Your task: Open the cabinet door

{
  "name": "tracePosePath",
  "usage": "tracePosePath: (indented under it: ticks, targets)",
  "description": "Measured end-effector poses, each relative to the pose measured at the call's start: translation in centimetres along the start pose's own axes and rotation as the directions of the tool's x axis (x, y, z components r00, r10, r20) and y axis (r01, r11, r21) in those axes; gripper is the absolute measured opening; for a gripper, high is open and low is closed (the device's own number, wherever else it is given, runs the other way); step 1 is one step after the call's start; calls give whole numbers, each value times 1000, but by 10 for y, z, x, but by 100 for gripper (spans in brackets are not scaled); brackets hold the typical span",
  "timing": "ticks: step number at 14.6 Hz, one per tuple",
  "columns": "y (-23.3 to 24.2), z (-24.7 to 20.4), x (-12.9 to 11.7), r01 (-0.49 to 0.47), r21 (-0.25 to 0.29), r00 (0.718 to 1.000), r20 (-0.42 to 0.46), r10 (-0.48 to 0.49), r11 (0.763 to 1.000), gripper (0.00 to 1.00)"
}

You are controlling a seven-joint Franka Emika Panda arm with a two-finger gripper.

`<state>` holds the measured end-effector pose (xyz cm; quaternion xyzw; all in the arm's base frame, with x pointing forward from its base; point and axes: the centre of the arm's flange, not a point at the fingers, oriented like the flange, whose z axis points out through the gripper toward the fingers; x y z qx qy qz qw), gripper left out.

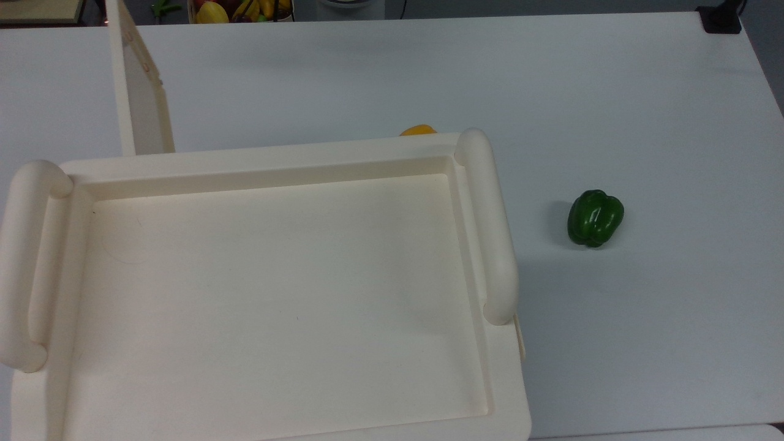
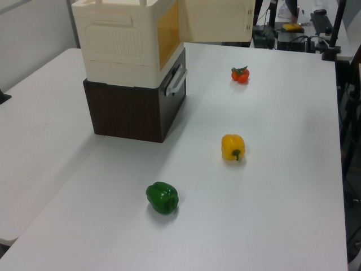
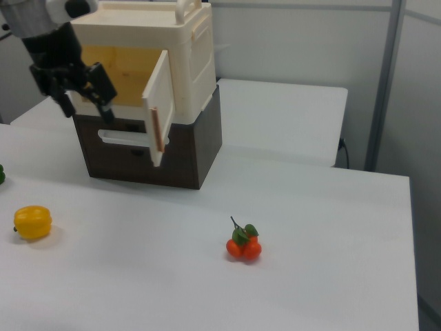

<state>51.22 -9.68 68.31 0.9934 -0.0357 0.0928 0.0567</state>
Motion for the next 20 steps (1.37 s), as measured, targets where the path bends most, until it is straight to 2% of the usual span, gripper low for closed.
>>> tracePosePath:
  ticks: [3,5,9,15,20]
  targets:
    - [-27,1,-4,-23,74,999,49,19,997,100]
    - [-48,4,-5,-43,102,996,88,34,994,100]
    - [-89,9,-3,-15,174,993,120,-6,985,100]
    - [-110,41,12,9,171,984,173,-39,985,100]
    - [-107,49,23,16,132,988,149,-35,991,100]
